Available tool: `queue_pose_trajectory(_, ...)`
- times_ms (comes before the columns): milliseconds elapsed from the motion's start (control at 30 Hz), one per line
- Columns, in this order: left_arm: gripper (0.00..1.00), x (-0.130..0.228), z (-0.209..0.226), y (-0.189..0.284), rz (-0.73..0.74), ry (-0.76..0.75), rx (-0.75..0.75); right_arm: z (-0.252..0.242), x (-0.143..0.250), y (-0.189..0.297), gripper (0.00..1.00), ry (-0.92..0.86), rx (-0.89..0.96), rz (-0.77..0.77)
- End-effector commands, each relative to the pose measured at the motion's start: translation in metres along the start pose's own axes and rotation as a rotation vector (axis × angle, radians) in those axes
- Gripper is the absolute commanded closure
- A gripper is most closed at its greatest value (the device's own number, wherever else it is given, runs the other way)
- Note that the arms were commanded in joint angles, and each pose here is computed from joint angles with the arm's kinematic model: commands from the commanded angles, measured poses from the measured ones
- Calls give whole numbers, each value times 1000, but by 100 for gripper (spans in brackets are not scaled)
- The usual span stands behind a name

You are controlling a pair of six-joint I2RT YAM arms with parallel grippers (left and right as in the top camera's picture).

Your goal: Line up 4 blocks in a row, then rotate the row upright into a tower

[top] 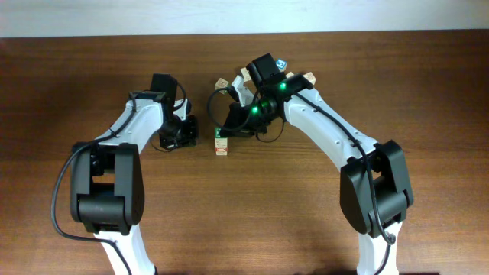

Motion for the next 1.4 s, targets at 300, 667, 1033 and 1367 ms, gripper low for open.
queue_pose_trajectory(300, 100, -6, -2, 4, -18, 13, 13, -23, -6, -17, 96, -17, 115, -32)
queue_pose_trajectory(667, 100, -6, -2, 4, -18, 13, 13, -14, -7, -13, 96, -10, 100, -31)
queue_pose_trajectory(1033, 100, -6, -2, 4, -18, 13, 13, 5, -10, -1, 96, 11, 75, -36)
queue_pose_trajectory(1367, 100, -19, 3, 28, -43, -2, -12, 68, -40, 130, 95, 194, 117, -274)
Point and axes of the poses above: each gripper's point midway between its finger pads, its own y axis back along the fingers, its own z axis along the line the jaws close on, x = y × z, the point moved 3 cm from there along y, back along the fingers, and after that the axes turned 14 degrees about -y, right-handed, at the moved point
